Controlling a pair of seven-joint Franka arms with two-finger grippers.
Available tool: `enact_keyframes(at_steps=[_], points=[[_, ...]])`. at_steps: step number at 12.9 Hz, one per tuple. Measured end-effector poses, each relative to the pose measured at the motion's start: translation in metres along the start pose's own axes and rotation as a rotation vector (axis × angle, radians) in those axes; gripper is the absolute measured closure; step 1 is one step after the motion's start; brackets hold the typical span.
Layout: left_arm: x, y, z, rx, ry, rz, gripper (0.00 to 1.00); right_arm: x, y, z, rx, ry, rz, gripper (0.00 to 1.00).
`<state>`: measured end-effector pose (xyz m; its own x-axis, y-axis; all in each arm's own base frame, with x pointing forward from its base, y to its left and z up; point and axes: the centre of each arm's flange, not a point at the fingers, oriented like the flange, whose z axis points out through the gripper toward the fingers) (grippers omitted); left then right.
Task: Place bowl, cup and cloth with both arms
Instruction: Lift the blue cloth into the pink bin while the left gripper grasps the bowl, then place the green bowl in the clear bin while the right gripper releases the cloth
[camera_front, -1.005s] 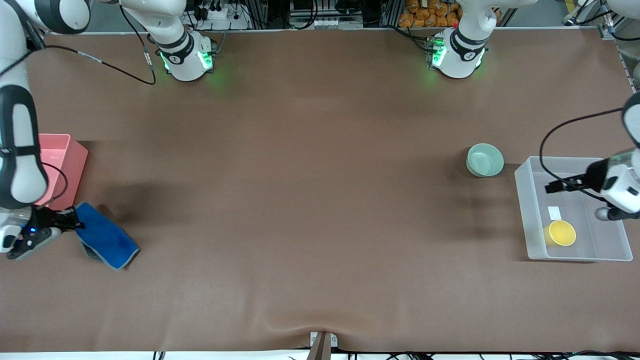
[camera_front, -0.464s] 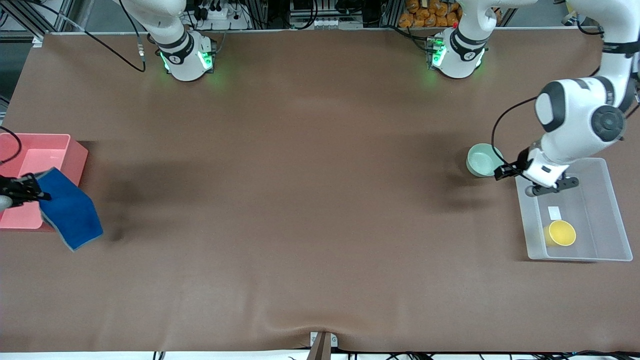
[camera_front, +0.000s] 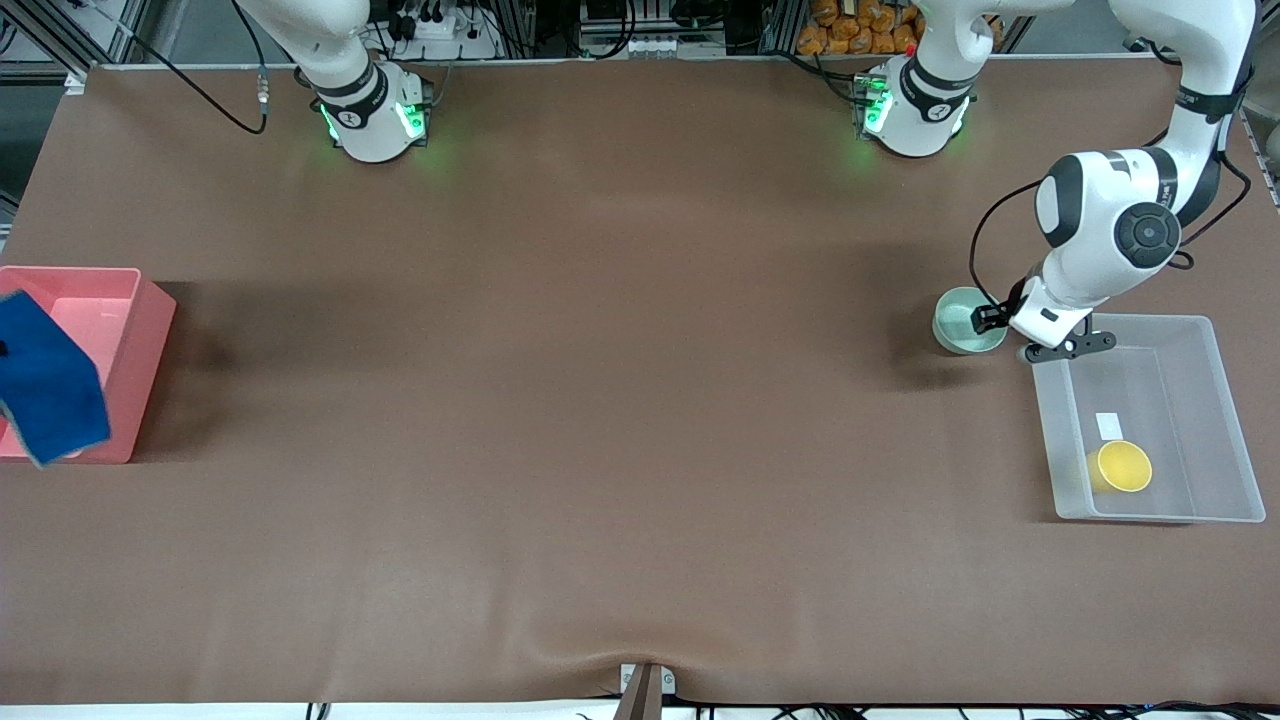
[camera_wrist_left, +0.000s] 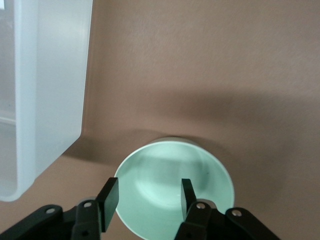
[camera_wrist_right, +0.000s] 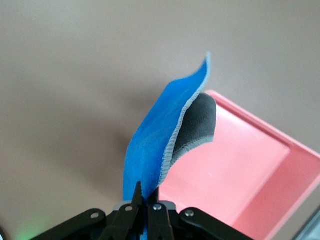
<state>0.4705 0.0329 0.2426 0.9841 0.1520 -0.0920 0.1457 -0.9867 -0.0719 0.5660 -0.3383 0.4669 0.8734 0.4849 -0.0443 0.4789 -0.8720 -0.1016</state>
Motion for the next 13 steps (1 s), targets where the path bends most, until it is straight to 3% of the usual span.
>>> enact_keyframes(at_steps=[4,6,10,13], points=[[-0.009,-0.011,0.012,0.011,-0.008,-0.003,0.42,-0.087,0.049,0.001,-0.051,-0.001,0.093,0.96],[-0.012,-0.023,0.016,0.035,-0.006,0.009,0.42,-0.108,0.066,0.012,-0.085,0.014,0.127,0.96],[-0.015,-0.032,0.032,0.038,0.022,-0.002,0.47,-0.09,0.095,0.088,-0.108,0.024,0.115,0.96],[-0.016,-0.018,0.049,0.037,0.025,-0.019,0.55,-0.068,0.102,0.145,-0.077,0.017,0.086,0.96]])
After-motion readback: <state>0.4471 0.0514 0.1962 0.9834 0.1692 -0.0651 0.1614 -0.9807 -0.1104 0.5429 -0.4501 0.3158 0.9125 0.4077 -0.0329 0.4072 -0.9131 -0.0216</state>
